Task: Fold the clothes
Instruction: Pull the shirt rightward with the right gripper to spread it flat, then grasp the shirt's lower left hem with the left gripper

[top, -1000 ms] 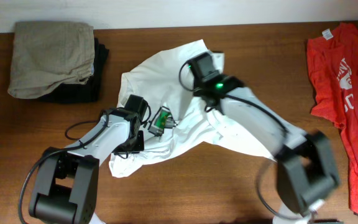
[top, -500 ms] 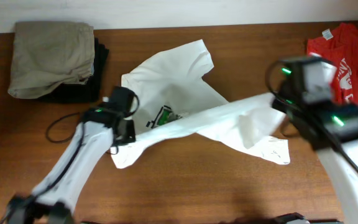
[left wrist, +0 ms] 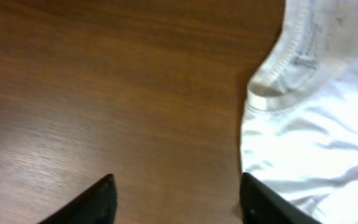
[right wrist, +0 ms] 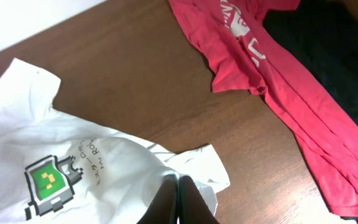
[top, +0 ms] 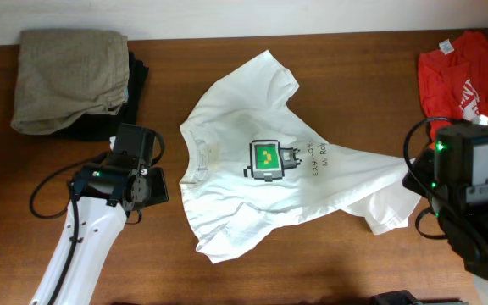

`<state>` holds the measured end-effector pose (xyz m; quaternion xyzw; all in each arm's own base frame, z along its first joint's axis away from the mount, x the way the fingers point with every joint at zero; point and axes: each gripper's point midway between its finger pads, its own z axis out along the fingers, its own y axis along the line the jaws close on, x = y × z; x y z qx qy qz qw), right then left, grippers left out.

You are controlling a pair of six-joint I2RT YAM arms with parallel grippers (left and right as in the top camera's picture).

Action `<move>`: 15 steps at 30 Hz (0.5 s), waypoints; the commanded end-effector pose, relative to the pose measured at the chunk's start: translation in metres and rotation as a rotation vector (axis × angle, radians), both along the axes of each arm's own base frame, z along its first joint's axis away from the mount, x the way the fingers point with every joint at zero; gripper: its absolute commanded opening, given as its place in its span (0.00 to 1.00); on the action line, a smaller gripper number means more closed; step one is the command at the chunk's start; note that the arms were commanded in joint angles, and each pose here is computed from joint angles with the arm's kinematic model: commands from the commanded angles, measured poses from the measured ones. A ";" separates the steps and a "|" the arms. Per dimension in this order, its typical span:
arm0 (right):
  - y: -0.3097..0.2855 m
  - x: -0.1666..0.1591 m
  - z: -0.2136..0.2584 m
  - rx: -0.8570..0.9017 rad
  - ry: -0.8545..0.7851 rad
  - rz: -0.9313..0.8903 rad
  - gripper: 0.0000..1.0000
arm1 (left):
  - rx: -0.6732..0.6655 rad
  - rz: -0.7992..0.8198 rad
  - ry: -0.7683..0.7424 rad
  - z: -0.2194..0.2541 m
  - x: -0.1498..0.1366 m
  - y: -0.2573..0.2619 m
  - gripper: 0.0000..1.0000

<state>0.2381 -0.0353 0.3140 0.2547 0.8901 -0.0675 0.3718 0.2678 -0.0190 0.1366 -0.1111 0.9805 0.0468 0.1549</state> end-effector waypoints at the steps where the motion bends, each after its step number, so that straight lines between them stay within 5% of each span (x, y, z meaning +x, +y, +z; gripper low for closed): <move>1: -0.004 0.005 -0.002 -0.012 0.015 -0.026 0.04 | -0.174 -0.043 0.031 -0.001 -0.007 -0.029 0.68; 9: -0.002 0.022 -0.014 -0.016 0.059 -0.024 0.04 | -0.327 -0.346 0.161 -0.032 -0.045 -0.086 0.82; 12: -0.001 0.026 -0.017 -0.017 0.067 -0.024 0.04 | -0.361 -0.447 0.183 -0.047 -0.056 -0.104 0.66; 15: -0.001 0.027 -0.019 -0.019 0.074 -0.024 0.04 | -0.428 -0.521 0.243 -0.067 -0.073 -0.123 0.71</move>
